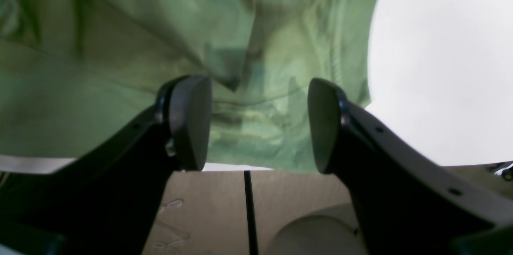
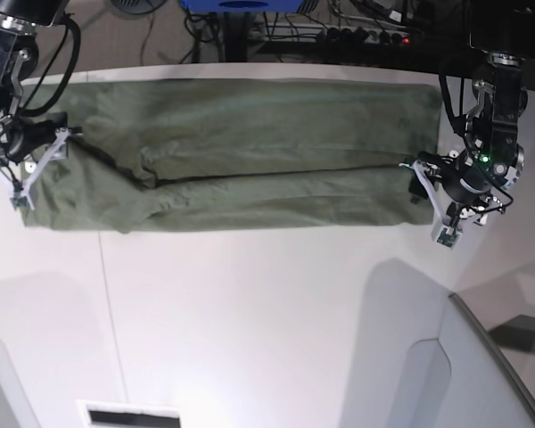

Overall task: Layout the t-shirt on the table in an organized manner, then fold the t-shirt properly
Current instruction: 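Lower the folded shirt and open both grippers, then move both grippers to the folded edge of the shirt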

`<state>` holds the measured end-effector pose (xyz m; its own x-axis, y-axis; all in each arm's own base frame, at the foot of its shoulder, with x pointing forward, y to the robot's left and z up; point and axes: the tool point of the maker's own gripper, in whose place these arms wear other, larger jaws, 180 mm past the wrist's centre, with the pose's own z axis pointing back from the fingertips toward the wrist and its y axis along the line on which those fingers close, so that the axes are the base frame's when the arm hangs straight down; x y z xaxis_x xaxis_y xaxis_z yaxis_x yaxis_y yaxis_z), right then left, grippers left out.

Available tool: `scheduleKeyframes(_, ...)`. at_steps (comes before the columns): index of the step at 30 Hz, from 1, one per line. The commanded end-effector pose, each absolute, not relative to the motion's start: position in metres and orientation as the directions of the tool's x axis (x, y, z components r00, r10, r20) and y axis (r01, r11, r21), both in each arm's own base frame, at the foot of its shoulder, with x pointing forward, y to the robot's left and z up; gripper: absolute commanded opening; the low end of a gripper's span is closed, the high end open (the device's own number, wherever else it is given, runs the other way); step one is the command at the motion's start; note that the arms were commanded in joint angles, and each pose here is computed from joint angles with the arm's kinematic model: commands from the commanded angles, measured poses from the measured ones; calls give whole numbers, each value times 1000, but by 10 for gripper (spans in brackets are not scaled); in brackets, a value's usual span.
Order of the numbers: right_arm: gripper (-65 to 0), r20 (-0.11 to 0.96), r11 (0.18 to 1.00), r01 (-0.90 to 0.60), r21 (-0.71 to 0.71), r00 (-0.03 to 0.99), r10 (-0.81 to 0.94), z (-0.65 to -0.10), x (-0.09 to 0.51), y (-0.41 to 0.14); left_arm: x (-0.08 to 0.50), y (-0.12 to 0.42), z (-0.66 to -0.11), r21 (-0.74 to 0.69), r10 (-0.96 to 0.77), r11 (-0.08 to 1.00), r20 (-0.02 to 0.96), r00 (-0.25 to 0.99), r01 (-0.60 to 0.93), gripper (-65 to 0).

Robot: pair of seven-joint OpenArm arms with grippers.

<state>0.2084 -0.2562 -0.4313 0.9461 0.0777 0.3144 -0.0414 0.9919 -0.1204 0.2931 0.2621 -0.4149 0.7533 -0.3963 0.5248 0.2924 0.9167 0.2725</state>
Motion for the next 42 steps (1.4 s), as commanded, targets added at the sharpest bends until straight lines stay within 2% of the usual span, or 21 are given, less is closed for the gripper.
scheduleKeyframes(1, -285, 342, 988, -41, -149, 936, 90, -419, 216, -263, 298, 267, -402, 301, -413, 909, 545, 730, 290, -179)
scheduleKeyframes(2, -285, 340, 987, -41, -154, 936, 92, -416, 216, -264, 298, 266, -400, 304, -417, 907, 548, 725, 292, -130)
scheduleKeyframes(4, -285, 367, 986, -43, -162, 925, 100, -408, 221, -263, 295, 275, -395, 312, -402, 912, 556, 727, 266, -71)
scheduleKeyframes(6, -285, 402, 986, -56, -158, 908, 116, -404, 229, -258, 291, 294, -384, 319, -350, 929, 583, 733, 190, -79)
scheduleKeyframes(8, -285, 452, 990, -51, -129, 886, 104, -403, 242, -248, 283, 309, -380, 303, -278, 947, 607, 744, 107, -114)
scheduleKeyframes(10, -285, 486, 993, -48, -108, 869, 95, -403, 253, -243, 269, 327, -382, 295, -216, 955, 610, 762, 35, -186)
scheduleKeyframes(11, -284, 490, 994, -47, -96, 867, 88, -406, 257, -241, 260, 334, -384, 295, -197, 956, 604, 772, 13, -245)
scheduleKeyframes(13, -284, 490, 995, -65, -75, 866, 94, -410, 268, -237, 247, 337, -390, 291, -197, 956, 583, 788, 23, -411)
scheduleKeyframes(15, -284, 479, 991, -124, -54, 867, 135, -415, 277, -230, 235, 340, -394, 288, -211, 956, 561, 801, 50, -622)
scheduleKeyframes(16, -284, 474, 987, -154, -41, 866, 155, -418, 281, -226, 229, 344, -394, 286, -212, 957, 554, 805, 54, -650)
scheduleKeyframes(23, -285, 464, 984, -175, 44, 875, 135, -438, 304, -216, 206, 374, -388, 289, -124, 956, 568, 813, -56, -650)
scheduleKeyframes(30, -302, 445, 981, -173, 93, 888, 114, -450, 310, -208, 203, 377, -387, 290, -113, 954, 569, 815, -70, -650)
scheduleKeyframes(32, -393, 457, 980, -173, 96, 882, 111, -449, 312, -206, 203, 377, -387, 290, -113, 954, 569, 815, -70, -650)
scheduleKeyframes(34, -542, 457, 979, -178, 95, 882, 116, -450, 310, -206, 203, 377, -388, 290, -114, 955, 568, 815, -69, -650)
scheduleKeyframes(36, -648, 455, 979, -180, 95, 882, 118, -450, 310, -205, 204, 377, -388, 291, -116, 954, 567, 815, -67, -650)
scheduleKeyframes(42, -629, 420, 979, -182, 90, 898, 128, -457, 290, -204, 202, 378, -396, 283, -102, 957, 554, 826, -71, -650)
